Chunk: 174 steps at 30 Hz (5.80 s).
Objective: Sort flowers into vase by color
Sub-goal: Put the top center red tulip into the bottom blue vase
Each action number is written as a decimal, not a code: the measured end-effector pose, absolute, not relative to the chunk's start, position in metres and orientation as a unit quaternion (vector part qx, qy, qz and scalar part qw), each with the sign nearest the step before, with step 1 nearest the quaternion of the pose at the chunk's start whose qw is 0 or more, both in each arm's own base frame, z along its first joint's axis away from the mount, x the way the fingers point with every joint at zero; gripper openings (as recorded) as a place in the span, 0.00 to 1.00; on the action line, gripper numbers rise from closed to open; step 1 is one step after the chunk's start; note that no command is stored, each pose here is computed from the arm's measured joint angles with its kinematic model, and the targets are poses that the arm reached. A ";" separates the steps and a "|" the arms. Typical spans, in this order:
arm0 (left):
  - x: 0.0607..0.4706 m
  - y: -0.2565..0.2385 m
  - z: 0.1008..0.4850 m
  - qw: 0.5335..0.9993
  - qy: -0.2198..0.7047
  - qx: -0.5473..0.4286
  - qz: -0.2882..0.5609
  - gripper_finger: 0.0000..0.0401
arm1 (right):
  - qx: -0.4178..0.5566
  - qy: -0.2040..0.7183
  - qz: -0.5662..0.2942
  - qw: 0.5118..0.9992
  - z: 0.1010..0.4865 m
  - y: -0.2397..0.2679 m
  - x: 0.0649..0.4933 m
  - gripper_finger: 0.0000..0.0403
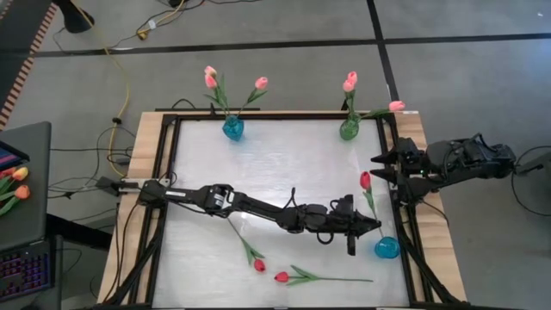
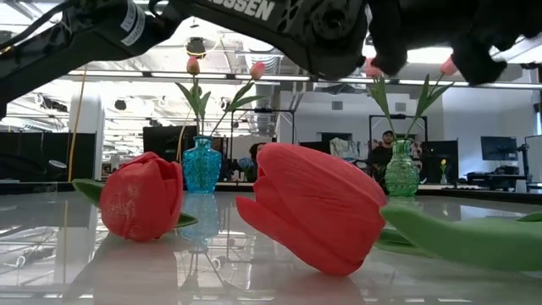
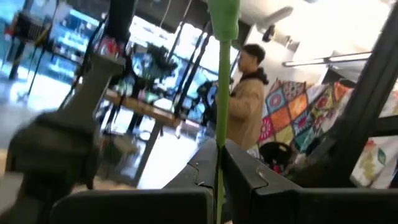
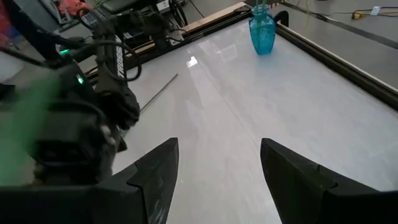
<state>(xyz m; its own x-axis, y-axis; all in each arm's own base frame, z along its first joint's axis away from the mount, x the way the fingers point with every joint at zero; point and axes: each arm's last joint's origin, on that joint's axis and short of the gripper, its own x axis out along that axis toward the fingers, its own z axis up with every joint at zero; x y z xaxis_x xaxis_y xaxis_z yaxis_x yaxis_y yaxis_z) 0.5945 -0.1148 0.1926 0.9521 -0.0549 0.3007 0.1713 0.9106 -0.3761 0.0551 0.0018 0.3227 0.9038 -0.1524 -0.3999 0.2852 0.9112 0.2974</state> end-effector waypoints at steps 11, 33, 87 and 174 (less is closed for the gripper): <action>0.595 -0.108 0.197 0.968 -0.155 -0.189 -0.061 0.00 | 0.178 0.187 -0.114 0.959 0.323 0.002 0.055 0.63; 0.596 -0.108 0.193 0.972 -0.134 -0.181 -0.065 0.00 | 0.170 0.187 -0.096 0.963 0.328 0.002 0.052 0.63; 0.597 -0.069 0.227 0.983 -0.087 -0.129 -0.101 0.00 | 0.141 0.333 0.174 0.916 0.354 0.043 0.083 0.47; 0.537 -0.039 0.303 0.957 0.248 -0.110 -0.105 0.34 | 0.065 0.337 0.102 0.934 0.332 0.125 0.029 0.07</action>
<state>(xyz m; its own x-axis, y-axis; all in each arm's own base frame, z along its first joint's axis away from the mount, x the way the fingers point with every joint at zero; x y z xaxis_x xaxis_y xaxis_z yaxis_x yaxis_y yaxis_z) 0.5373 -0.0390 0.3030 0.8551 -0.2560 -0.4509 0.1465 0.9535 -0.2636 0.0292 0.1254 0.3321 0.7518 0.2351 -0.6160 -0.1472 0.9705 0.1907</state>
